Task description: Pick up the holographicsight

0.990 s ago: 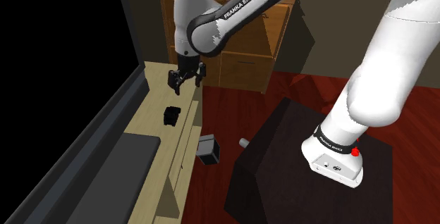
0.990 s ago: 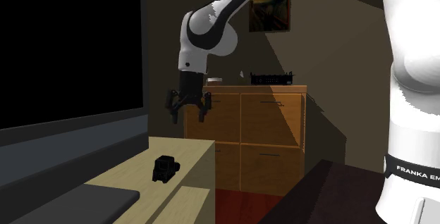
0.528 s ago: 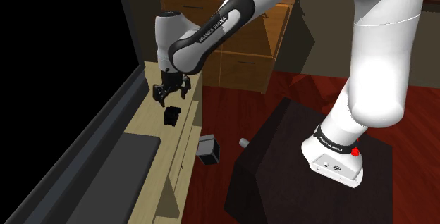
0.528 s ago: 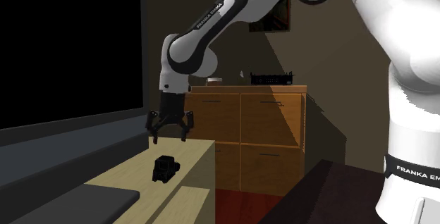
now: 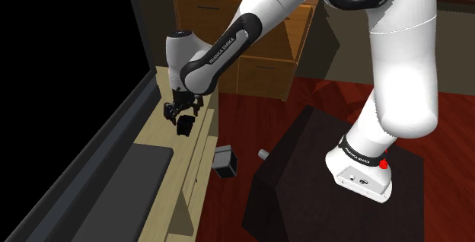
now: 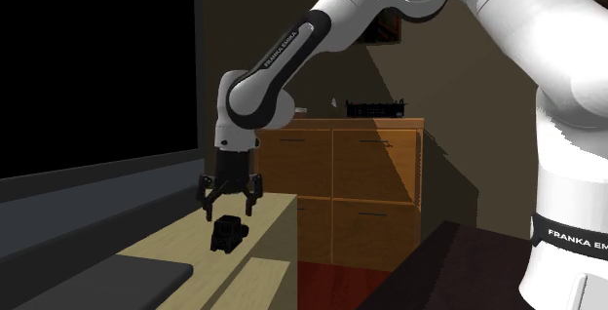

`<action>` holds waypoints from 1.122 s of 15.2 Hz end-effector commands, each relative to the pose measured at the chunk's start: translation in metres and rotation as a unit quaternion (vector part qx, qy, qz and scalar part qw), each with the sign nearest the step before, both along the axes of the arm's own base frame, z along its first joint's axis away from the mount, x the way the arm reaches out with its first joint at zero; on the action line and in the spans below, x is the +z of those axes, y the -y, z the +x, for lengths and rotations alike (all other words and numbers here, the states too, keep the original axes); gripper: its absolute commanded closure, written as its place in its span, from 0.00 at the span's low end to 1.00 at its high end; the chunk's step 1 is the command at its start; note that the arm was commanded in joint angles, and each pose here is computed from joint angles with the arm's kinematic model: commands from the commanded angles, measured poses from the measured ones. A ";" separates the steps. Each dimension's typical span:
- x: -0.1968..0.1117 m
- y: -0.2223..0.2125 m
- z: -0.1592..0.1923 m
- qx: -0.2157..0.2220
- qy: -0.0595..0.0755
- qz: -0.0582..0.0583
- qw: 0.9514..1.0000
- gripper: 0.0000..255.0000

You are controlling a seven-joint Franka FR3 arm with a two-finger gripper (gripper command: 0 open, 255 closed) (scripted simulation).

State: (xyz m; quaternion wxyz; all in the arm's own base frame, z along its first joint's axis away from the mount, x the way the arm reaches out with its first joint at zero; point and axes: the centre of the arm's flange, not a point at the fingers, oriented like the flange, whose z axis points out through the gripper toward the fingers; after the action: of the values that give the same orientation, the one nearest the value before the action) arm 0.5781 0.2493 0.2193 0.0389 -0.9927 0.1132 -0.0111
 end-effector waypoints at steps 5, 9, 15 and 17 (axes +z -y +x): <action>-0.008 -0.001 0.000 0.000 0.000 0.000 1.000 1.00; -0.008 -0.002 0.000 0.000 0.000 0.000 1.000 1.00; 0.008 -0.001 0.000 0.000 0.000 0.000 1.000 1.00; 0.018 -0.001 0.000 0.000 0.000 0.000 1.000 1.00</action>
State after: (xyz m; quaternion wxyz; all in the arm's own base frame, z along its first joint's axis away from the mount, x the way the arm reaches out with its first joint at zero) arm 0.5781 0.2509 0.2325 0.0391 -0.9927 0.1133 -0.0114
